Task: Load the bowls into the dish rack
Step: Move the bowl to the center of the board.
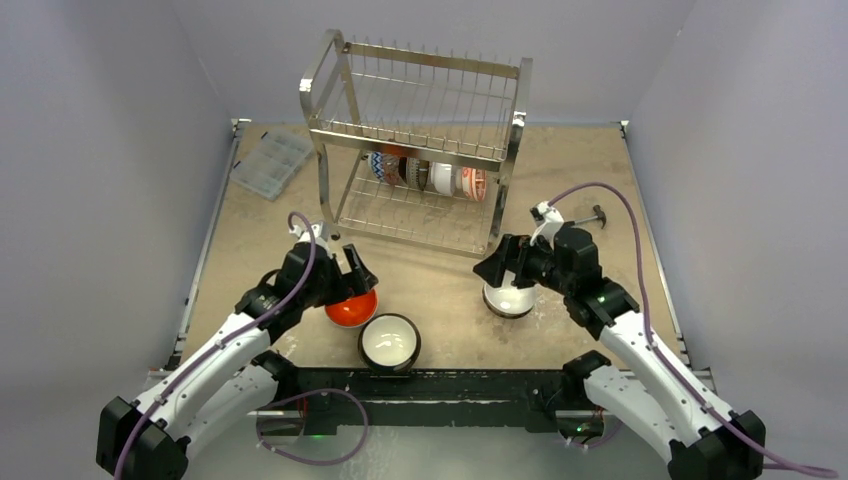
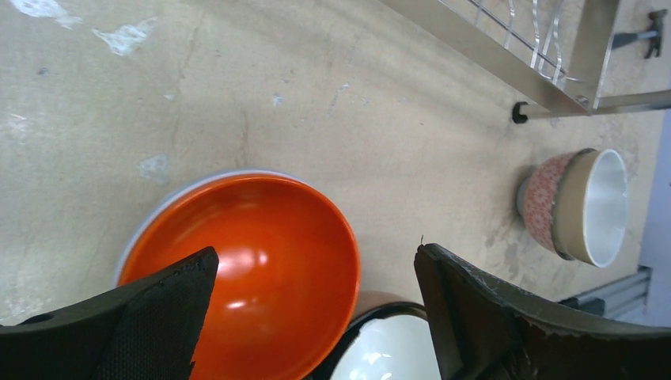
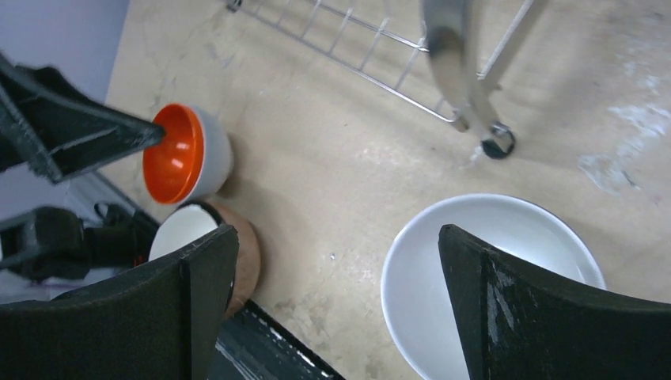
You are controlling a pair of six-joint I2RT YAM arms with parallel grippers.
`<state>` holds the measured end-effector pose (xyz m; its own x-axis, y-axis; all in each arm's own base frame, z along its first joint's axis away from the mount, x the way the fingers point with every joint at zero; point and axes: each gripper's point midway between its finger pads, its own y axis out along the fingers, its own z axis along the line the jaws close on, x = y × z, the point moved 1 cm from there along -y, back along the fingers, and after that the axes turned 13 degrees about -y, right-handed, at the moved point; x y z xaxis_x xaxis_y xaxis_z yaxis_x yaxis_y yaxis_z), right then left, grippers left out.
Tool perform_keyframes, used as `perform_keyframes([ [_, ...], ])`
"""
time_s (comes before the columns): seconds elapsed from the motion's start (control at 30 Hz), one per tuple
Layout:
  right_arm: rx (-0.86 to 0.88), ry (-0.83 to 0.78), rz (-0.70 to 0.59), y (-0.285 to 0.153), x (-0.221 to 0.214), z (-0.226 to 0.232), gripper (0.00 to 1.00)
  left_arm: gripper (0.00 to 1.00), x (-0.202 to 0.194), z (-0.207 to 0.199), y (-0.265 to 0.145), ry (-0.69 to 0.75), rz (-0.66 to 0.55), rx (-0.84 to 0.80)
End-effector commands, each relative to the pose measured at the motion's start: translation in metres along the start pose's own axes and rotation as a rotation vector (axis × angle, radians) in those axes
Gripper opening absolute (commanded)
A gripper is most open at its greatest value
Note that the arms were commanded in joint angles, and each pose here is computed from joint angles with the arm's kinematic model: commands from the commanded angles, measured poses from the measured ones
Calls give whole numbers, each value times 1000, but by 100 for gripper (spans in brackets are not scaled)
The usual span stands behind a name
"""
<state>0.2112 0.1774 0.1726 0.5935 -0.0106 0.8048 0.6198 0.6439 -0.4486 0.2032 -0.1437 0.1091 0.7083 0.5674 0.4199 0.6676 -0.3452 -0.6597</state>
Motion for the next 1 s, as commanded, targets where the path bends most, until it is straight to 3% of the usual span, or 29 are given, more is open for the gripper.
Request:
perform_keyframes([
  [0.0, -205, 128, -34, -10, -2, -27, 99, 94, 8, -47, -12, -22, 17, -177],
  [0.27, -507, 304, -112, -22, -5, -72, 99, 93, 4, -99, -18, -78, 70, -456],
  [0.4, -542, 361, -125, -16, -21, -83, 99, 93, 4, -113, -21, -98, 61, -536],
  [0.6, -428, 392, -47, 8, -55, -76, 99, 93, 6, -111, -17, -85, 58, -500],
  [0.97, -120, 129, -33, 28, -44, -38, 97, 92, 7, -110, -15, -81, 56, -483],
])
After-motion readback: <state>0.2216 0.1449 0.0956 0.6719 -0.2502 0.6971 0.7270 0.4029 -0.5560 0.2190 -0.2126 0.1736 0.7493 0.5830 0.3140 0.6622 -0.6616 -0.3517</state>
